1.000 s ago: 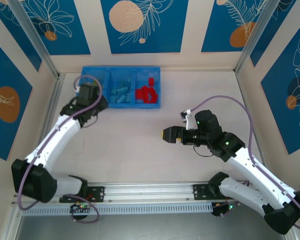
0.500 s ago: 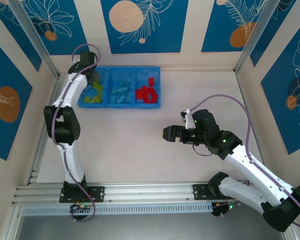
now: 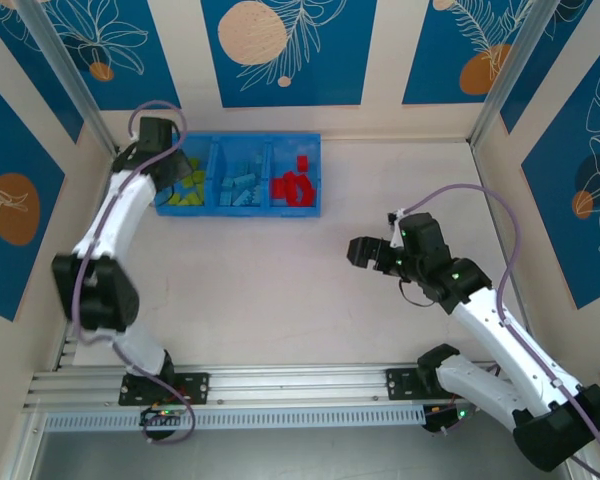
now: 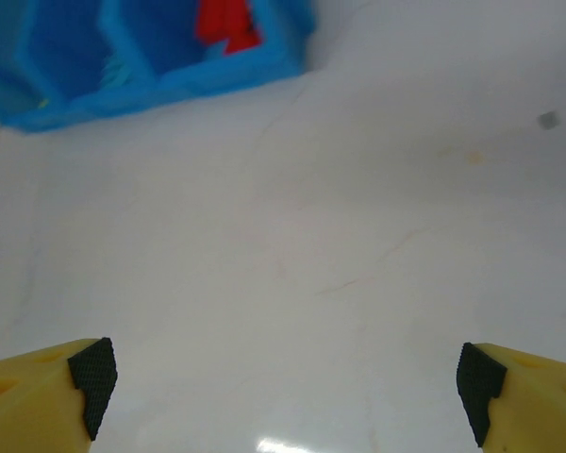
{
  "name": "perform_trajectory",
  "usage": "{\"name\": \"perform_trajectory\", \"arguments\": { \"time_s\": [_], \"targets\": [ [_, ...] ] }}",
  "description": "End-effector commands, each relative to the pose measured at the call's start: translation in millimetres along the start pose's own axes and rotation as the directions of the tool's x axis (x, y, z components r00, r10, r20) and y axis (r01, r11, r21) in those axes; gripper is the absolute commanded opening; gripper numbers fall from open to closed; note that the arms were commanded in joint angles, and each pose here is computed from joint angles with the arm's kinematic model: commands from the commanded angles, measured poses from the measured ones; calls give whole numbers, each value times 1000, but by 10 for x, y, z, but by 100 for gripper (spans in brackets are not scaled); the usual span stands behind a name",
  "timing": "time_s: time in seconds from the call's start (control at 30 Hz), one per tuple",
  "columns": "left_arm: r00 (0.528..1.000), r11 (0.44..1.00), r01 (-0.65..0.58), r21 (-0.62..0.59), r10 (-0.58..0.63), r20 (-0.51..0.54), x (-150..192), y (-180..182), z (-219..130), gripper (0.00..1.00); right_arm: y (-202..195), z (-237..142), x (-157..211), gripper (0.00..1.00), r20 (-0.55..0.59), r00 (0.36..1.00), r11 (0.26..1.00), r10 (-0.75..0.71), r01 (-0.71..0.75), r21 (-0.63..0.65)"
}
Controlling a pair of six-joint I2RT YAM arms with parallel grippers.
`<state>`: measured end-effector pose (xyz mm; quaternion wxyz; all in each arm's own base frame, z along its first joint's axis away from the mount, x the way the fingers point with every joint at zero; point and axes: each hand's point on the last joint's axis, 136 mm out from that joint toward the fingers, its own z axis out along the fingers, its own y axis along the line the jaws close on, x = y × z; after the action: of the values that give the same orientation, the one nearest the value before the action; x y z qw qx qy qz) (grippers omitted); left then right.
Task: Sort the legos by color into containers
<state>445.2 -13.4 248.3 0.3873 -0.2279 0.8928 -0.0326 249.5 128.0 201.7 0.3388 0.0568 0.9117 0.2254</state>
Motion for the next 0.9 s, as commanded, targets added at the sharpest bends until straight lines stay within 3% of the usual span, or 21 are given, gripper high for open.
{"name": "perform_trajectory", "arguments": {
  "time_s": [0.0,0.13,0.27,0.37,0.47,0.5,0.63,0.73,0.77,0.87],
  "targets": [
    [989,987,-61,149,39,144,17,-156,-591,56,-478,-21,-307,95,155,987,978,-35,2,206],
    [961,966,-140,219,79,266,397,-8,-922,60,-1052,54,-525,95,291,954,919,-71,-51,392],
    [927,961,-213,179,141,346,786,328,-893,66,-1467,297,-622,96,382,903,876,-195,-14,482],
    [899,952,-290,101,234,371,1005,515,-707,76,-1667,579,-551,96,361,917,893,-168,-13,450],
    [878,944,-329,36,291,380,1163,642,-476,98,-1750,820,-622,96,389,902,911,-189,13,412],
    [871,942,-336,7,308,383,1204,693,-394,100,-1732,877,-639,94,358,913,913,-198,39,406],
    [845,924,-372,-90,377,379,1330,851,-122,100,-1564,1011,-881,93,421,856,920,-299,141,366],
    [819,911,-406,-71,398,414,1383,832,29,100,-1568,1212,-817,100,477,812,926,-338,196,322],
    [813,907,-419,-48,398,424,1394,802,79,100,-1557,1218,-733,99,424,843,926,-330,202,319],
    [795,893,-450,7,397,459,1344,696,251,100,-1596,1234,-768,99,421,852,933,-310,187,309]
  ]
}}
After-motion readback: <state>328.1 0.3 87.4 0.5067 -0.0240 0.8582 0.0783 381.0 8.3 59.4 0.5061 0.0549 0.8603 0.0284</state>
